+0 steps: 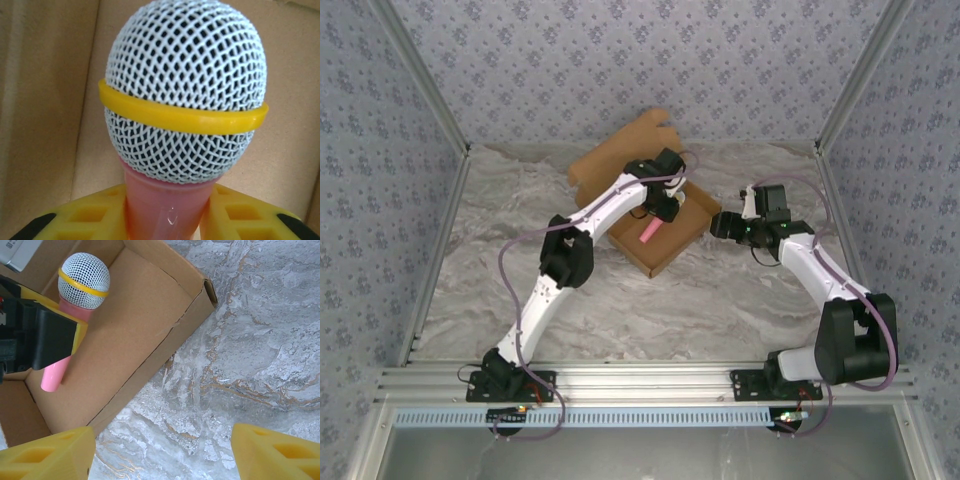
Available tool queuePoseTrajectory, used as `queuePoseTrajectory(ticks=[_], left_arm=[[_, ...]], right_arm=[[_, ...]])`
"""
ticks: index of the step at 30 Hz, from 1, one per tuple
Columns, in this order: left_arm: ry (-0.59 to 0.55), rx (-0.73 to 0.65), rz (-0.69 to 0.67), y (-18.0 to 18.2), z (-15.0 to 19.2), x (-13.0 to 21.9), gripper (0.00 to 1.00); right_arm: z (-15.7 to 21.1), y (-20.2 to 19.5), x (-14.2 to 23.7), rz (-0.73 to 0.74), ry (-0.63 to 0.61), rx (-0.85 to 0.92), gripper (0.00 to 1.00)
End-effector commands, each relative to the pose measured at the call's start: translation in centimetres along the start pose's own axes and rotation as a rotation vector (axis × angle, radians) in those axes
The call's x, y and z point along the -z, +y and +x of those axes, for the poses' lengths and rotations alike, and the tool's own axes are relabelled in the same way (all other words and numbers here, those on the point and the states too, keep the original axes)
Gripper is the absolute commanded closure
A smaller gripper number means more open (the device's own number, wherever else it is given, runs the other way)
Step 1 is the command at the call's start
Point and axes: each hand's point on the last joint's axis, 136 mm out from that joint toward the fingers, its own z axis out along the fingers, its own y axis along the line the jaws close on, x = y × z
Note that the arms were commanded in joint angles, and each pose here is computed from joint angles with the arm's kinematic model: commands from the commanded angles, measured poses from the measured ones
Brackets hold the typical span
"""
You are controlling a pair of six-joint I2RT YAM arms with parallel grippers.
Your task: Fold the paper box
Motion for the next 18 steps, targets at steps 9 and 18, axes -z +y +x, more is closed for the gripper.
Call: queuePoseTrajectory(ticks=[9,18], left_arm=[[-0.01,-0.031,-0.001,-0.4,-0.7,1.3,0.54],[-0.098,-0.057,0.028,-1.0,-2.5,8.3,0.46]], right_arm=[[0.5,-0.3,-0.5,0.009,0.022,0.004,0.26],[0.6,0.8,-0.4,0.002,0.019,0.049,0.26]])
